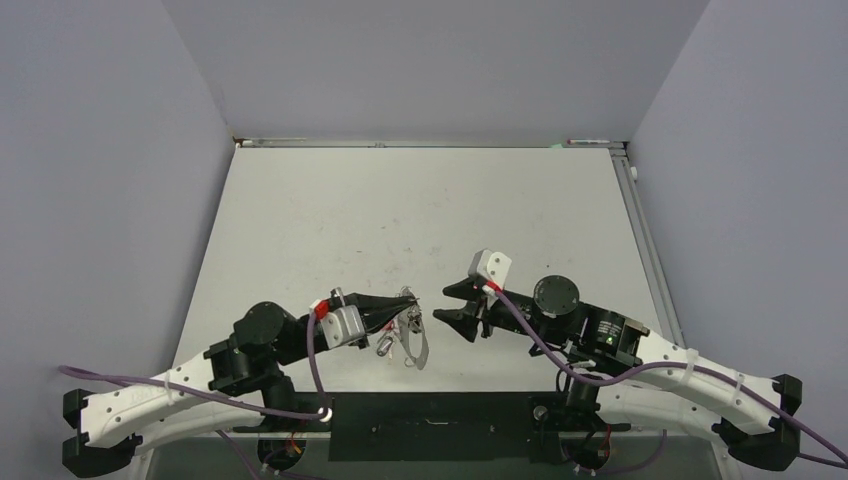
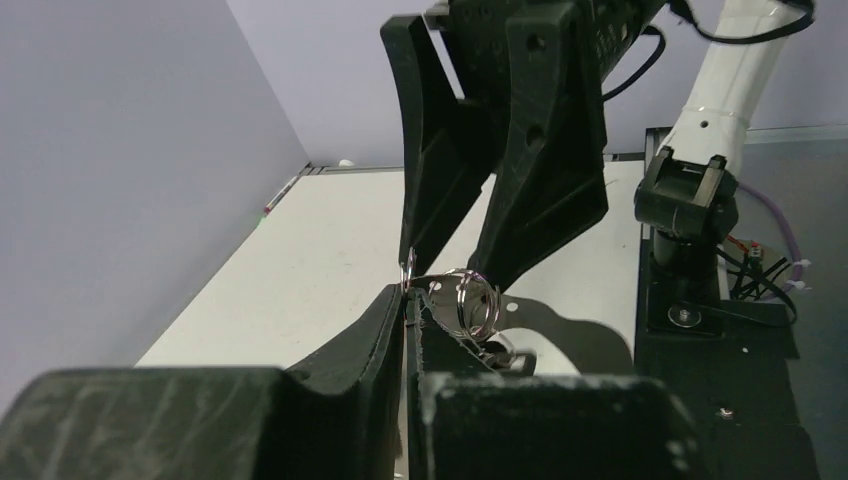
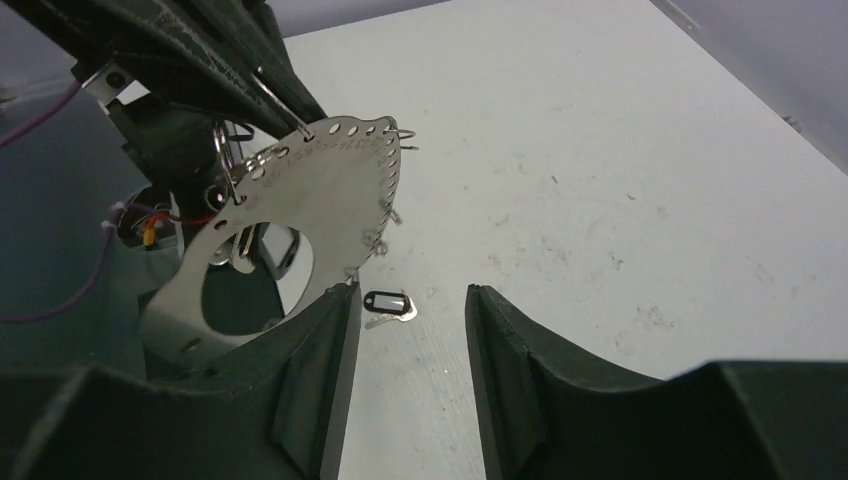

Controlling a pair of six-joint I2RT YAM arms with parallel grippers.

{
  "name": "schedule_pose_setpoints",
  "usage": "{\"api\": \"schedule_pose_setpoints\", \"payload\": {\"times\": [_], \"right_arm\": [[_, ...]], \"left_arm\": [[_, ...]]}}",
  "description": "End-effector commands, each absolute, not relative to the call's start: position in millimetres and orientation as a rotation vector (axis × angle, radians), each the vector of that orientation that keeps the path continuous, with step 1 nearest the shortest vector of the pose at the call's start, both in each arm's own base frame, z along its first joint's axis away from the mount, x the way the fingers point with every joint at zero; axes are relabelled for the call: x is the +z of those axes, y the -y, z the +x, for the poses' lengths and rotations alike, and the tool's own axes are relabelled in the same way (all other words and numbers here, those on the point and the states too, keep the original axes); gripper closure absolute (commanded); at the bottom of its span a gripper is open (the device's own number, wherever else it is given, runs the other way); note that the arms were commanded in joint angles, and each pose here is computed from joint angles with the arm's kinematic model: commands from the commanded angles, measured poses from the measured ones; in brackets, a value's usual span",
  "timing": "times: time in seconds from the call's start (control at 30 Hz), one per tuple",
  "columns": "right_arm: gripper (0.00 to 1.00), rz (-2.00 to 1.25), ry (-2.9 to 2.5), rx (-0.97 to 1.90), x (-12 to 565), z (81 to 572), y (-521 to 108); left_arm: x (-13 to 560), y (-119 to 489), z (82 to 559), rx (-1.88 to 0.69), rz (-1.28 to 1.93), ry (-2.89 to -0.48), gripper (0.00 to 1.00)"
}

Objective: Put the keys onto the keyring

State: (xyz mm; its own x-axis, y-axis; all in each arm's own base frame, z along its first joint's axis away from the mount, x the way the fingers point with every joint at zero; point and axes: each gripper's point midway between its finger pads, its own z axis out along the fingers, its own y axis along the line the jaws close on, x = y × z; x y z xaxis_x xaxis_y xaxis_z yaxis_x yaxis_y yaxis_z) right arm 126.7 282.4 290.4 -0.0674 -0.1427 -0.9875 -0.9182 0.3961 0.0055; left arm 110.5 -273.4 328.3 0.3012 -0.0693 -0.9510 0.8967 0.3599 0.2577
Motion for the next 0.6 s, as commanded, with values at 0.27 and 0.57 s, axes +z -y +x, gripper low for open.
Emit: {"api": "schedule_pose_setpoints", "payload": {"times": [0.27, 0.57], "right_arm": [[0.59, -1.041, -1.090, 1.020, 358.8, 93.9, -310.9], [0.62, -1.038, -1.047, 1.012, 360.4, 90.1, -312.6]], "left_arm": [[351.4, 257.0, 81.5, -0.889, 1.062, -1.007, 1.00], [350.9, 259.0, 74.2, -0.934, 1.051, -0.947, 1.00]]}}
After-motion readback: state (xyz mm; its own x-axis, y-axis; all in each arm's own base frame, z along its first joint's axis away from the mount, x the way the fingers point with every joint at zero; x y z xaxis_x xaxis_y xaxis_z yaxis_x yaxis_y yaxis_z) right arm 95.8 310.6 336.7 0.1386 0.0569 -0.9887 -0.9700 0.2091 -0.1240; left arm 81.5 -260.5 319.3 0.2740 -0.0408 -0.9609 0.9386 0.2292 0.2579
